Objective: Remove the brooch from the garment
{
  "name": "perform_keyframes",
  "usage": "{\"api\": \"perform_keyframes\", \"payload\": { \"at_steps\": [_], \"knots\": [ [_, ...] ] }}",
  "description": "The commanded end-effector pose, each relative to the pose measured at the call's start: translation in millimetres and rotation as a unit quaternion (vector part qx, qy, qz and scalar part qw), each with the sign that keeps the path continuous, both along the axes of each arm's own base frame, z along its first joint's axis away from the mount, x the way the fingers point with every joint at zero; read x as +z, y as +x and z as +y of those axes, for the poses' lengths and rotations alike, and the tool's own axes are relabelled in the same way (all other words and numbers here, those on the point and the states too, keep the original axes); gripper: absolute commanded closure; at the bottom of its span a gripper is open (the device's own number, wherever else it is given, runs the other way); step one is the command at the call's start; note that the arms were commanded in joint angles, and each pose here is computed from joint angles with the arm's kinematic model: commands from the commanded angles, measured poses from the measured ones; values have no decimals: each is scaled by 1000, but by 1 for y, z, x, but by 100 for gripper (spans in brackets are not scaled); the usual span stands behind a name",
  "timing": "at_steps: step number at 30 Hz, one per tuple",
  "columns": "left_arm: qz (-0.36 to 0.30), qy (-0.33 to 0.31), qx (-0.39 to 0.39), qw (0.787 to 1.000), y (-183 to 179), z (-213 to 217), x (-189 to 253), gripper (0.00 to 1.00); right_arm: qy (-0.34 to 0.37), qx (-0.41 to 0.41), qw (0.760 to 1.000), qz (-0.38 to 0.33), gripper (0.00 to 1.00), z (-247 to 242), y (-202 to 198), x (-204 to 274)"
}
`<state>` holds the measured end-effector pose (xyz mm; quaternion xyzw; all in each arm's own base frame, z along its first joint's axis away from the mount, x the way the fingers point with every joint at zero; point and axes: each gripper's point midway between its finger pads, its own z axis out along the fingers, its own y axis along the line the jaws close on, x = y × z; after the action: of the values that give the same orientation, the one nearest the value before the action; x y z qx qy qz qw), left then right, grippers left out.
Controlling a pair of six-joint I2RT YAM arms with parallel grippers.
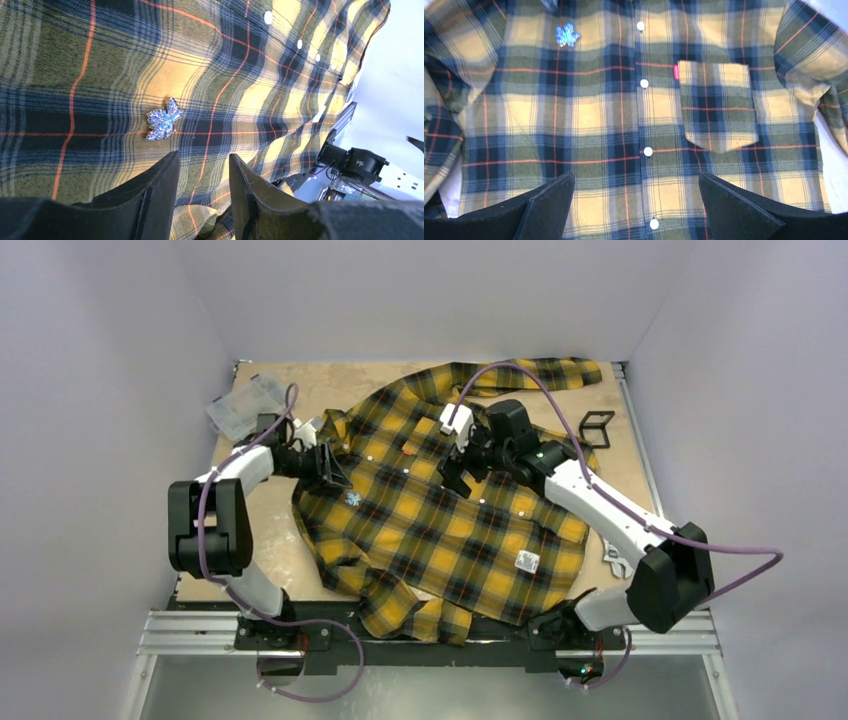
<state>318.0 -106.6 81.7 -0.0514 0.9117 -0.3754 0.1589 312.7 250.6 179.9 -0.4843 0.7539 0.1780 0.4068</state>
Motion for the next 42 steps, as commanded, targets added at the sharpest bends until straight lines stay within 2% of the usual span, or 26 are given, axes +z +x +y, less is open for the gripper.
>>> {"api": "perform_keyframes", "payload": {
  "at_steps": [1,13,16,20,24,28,33,37,40,42],
  "knots": [
    [-6,-6,0,1000,10,-2,-8,60,77,4,997,-20,1,16,-3,30],
    [28,-20,7,999,15,-4,-21,61,96,-3,994,-56,1,12,-1,42],
    [18,9,6,1000,19,2,-13,59,100,3,994,-47,1,16,-3,42],
    [-20,70,-63,995,21,9,9,57,90,3,996,-20,1,19,-3,37],
    [-13,93,-152,984,11,9,8,53,73,15,997,13,1,19,-9,22],
    [25,89,-177,980,3,0,-2,52,77,9,997,25,1,18,-10,17],
    [43,130,-165,977,8,7,-17,52,70,11,996,63,1,11,-11,6],
    [45,153,-165,973,9,5,-23,50,26,19,995,94,1,2,-18,-24],
    [45,166,-157,972,14,4,-25,47,-39,37,992,113,2,-14,-24,-63],
    [44,147,-148,977,16,-3,-21,46,-84,36,989,117,4,-27,-23,-86]
  ]
}}
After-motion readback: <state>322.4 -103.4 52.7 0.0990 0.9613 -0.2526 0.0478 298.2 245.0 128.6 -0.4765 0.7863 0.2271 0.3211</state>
